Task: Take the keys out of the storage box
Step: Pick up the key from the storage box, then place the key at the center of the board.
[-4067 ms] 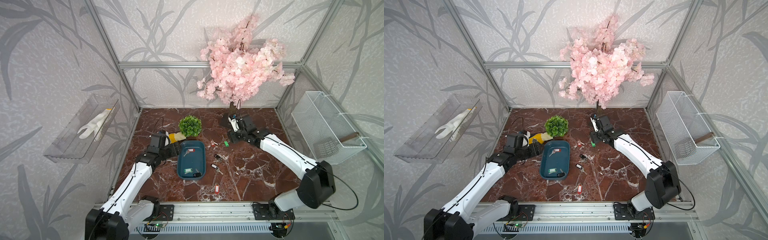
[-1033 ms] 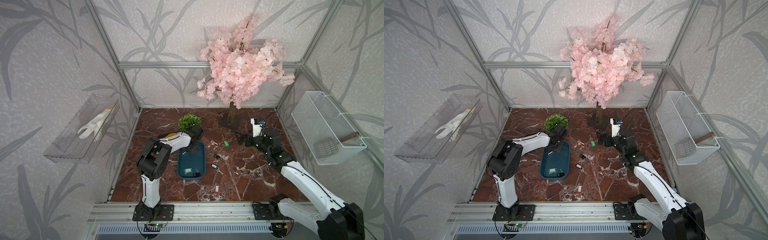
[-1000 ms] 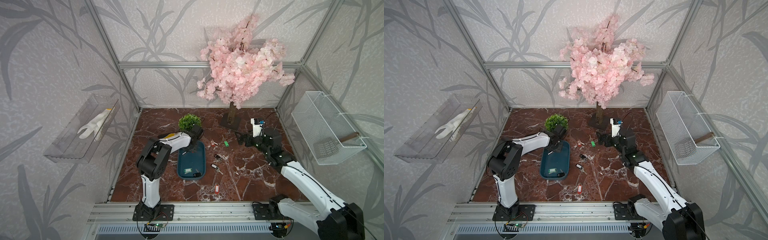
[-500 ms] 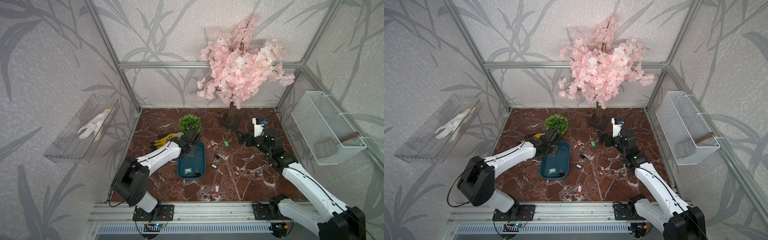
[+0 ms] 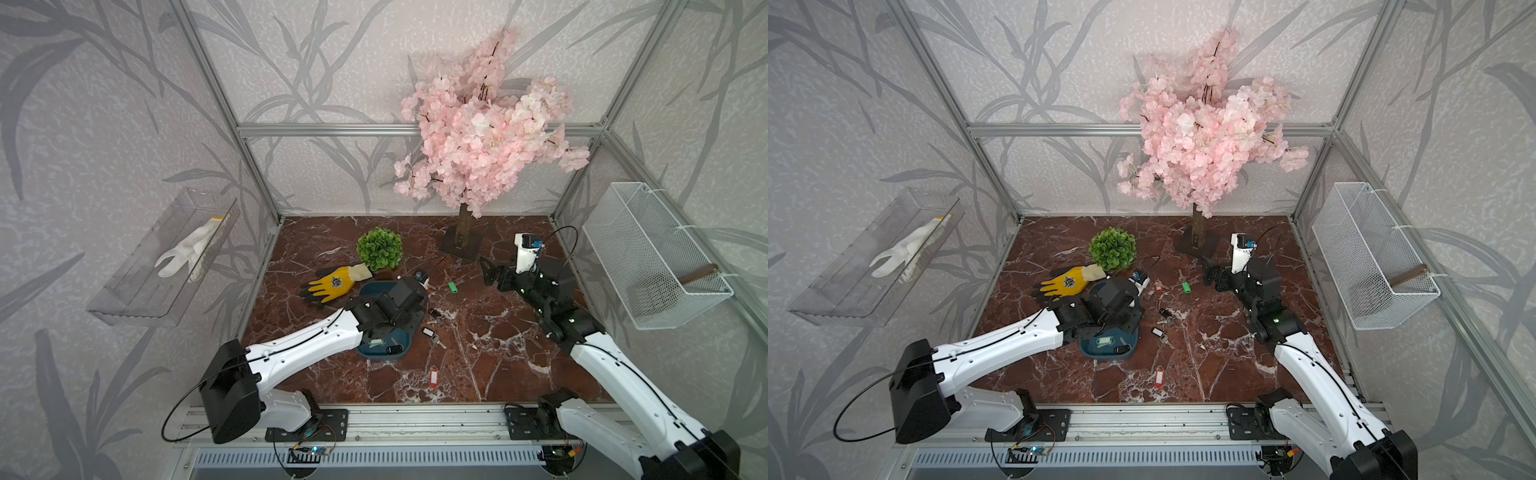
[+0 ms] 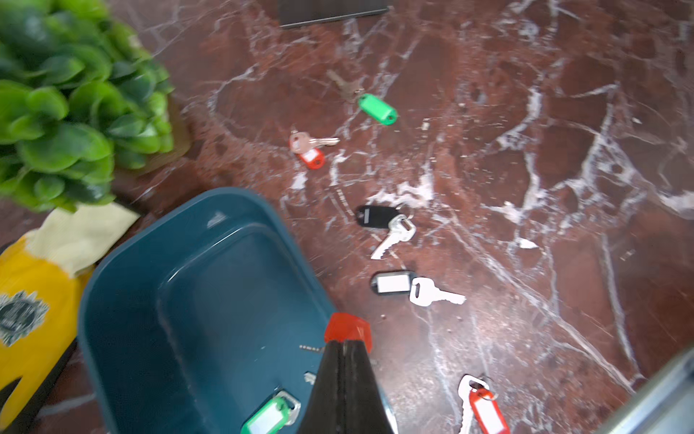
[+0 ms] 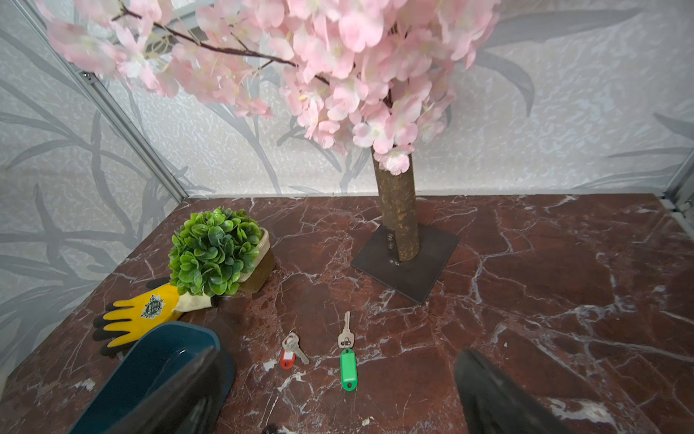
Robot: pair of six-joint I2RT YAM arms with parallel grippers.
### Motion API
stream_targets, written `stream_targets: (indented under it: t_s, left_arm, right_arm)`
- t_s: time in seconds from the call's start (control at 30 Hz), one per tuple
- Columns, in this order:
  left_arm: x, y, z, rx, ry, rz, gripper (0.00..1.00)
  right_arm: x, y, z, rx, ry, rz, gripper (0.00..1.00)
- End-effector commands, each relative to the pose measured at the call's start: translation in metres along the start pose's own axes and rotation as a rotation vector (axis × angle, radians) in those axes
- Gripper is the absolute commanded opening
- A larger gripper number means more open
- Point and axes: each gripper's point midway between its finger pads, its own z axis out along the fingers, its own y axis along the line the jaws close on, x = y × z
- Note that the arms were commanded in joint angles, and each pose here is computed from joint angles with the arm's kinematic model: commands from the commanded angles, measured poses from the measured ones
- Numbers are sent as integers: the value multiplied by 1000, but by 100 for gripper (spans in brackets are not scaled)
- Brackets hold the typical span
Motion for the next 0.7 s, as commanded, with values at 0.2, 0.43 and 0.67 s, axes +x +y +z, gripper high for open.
stream_targets:
  t_s: [0.2,0.43,0.67]
  left_arm:
    - [-29,-82,55,166,6,153,0]
    - [-20,-91,108,145,119,180,0]
    - [-15,-80,142,121,204,93,0]
  right_arm:
    - [-17,-54,-39,320,-96,2,99]
    - [-25,-81,-75,486,-176,-12,99]
    - [-28,-87,-89,528,-208,-44,99]
